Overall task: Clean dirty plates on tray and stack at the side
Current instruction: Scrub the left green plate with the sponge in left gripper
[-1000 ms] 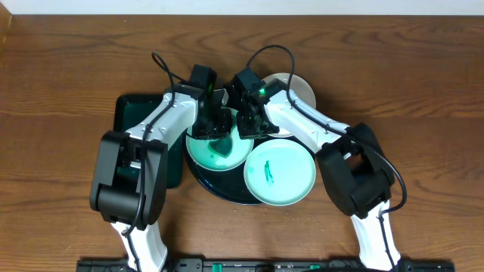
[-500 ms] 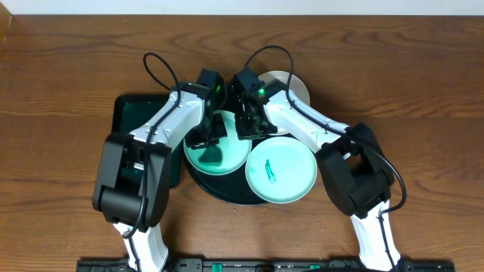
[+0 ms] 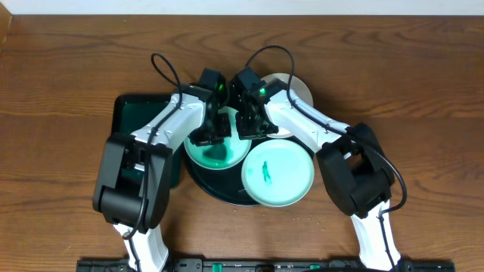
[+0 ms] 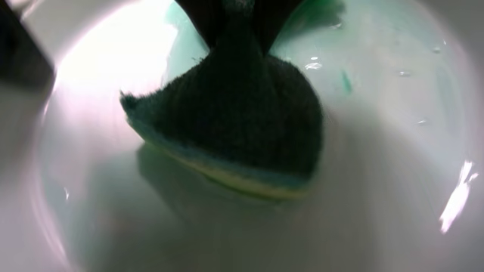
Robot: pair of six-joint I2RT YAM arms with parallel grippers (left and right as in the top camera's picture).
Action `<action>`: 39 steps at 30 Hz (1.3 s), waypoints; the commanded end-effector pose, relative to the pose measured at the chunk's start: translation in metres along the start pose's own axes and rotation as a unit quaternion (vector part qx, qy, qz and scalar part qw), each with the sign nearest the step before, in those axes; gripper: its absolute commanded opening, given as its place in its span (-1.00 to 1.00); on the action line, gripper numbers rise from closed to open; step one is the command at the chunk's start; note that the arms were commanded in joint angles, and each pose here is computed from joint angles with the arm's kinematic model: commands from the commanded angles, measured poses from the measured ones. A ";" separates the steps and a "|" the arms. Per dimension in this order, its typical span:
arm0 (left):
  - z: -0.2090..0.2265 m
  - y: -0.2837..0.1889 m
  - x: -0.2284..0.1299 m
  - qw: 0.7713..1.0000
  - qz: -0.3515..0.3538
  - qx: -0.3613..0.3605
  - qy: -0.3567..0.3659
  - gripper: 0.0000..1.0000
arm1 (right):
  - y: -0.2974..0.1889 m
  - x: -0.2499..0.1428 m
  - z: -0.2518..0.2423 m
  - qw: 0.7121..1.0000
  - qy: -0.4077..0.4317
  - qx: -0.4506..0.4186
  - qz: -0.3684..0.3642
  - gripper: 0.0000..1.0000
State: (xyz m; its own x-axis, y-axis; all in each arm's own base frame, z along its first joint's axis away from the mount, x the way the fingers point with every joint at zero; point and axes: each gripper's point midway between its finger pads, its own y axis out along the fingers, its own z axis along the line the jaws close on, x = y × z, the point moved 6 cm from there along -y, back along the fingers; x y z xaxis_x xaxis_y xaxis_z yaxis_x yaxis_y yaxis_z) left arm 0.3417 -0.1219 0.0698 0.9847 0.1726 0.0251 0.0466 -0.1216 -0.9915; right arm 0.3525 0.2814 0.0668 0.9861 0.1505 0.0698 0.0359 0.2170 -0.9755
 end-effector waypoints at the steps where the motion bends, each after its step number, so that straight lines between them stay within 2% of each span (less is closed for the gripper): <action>1: 0.033 -0.002 0.037 0.984 -0.109 0.127 -0.056 -0.85 | 0.012 -0.007 -0.001 1.000 -0.003 -0.004 0.022 -0.98; 6: 0.041 -0.017 0.052 0.967 -0.163 0.179 -0.078 -0.86 | 0.012 -0.007 -0.001 1.000 -0.003 -0.004 0.022 -0.98; 9: 0.039 -0.016 0.048 0.972 -0.147 0.170 -0.071 -0.85 | 0.012 -0.007 -0.001 1.000 -0.007 -0.004 0.022 -0.97; 12: 0.029 -0.008 0.032 0.988 -0.084 0.118 -0.057 -0.85 | 0.012 -0.007 -0.001 1.000 -0.007 -0.004 0.022 -0.97; 13: 0.020 -0.006 0.025 0.995 -0.052 0.080 -0.042 -0.85 | 0.012 -0.007 -0.001 1.000 -0.007 -0.004 0.022 -0.98; 18: -0.009 -0.004 0.007 0.998 0.025 -0.052 0.027 -0.85 | 0.012 -0.008 0.001 0.999 -0.019 0.008 0.028 -0.98; 22: -0.010 -0.004 0.007 0.998 0.025 -0.055 0.032 -0.86 | 0.012 -0.008 0.001 0.999 -0.020 0.008 0.028 -0.98; 23: -0.018 -0.006 0.009 0.992 0.019 -0.089 0.083 -0.86 | 0.012 -0.008 0.001 0.999 -0.020 0.008 0.027 -0.98; 26: -0.024 -0.007 0.011 0.986 0.012 -0.115 0.118 -0.86 | 0.012 -0.009 0.001 0.999 -0.020 0.007 0.029 -0.98; 29: -0.023 -0.008 0.015 0.985 0.005 -0.114 0.127 -0.86 | 0.012 -0.009 0.001 0.999 -0.020 0.007 0.030 -0.98; 31: -0.015 -0.010 0.022 0.990 -0.011 -0.081 0.112 -0.86 | 0.012 -0.009 0.001 0.999 -0.020 0.007 0.029 -0.97; 32: -0.004 -0.012 0.027 0.997 -0.022 -0.035 0.071 -0.85 | 0.012 -0.009 0.001 0.999 -0.020 0.007 0.029 -0.98; 33: 0.017 -0.017 0.033 0.997 -0.045 0.053 -0.014 -0.85 | 0.012 -0.009 0.001 0.999 -0.021 0.007 0.029 -0.98; 34: 0.032 -0.024 0.036 0.989 -0.067 0.115 -0.065 -0.86 | 0.012 -0.009 0.001 0.999 -0.025 0.007 0.030 -0.98; 36: 0.035 -0.027 0.037 0.986 -0.074 0.131 -0.065 -0.86 | 0.012 -0.009 0.001 0.999 -0.026 0.007 0.029 -0.98; 39: 0.029 -0.025 0.028 0.991 -0.044 0.113 -0.055 -0.86 | 0.012 -0.008 0.001 0.999 -0.025 0.008 0.028 -0.98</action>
State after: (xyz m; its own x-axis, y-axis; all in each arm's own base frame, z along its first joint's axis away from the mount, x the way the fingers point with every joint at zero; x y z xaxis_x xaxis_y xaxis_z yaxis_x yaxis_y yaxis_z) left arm 0.3599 -0.0938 0.0877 0.9740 0.2125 0.0790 0.0735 0.0337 -0.9967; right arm 0.3526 0.2818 0.0671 0.9833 0.1683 0.0695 0.0298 0.2279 -0.9732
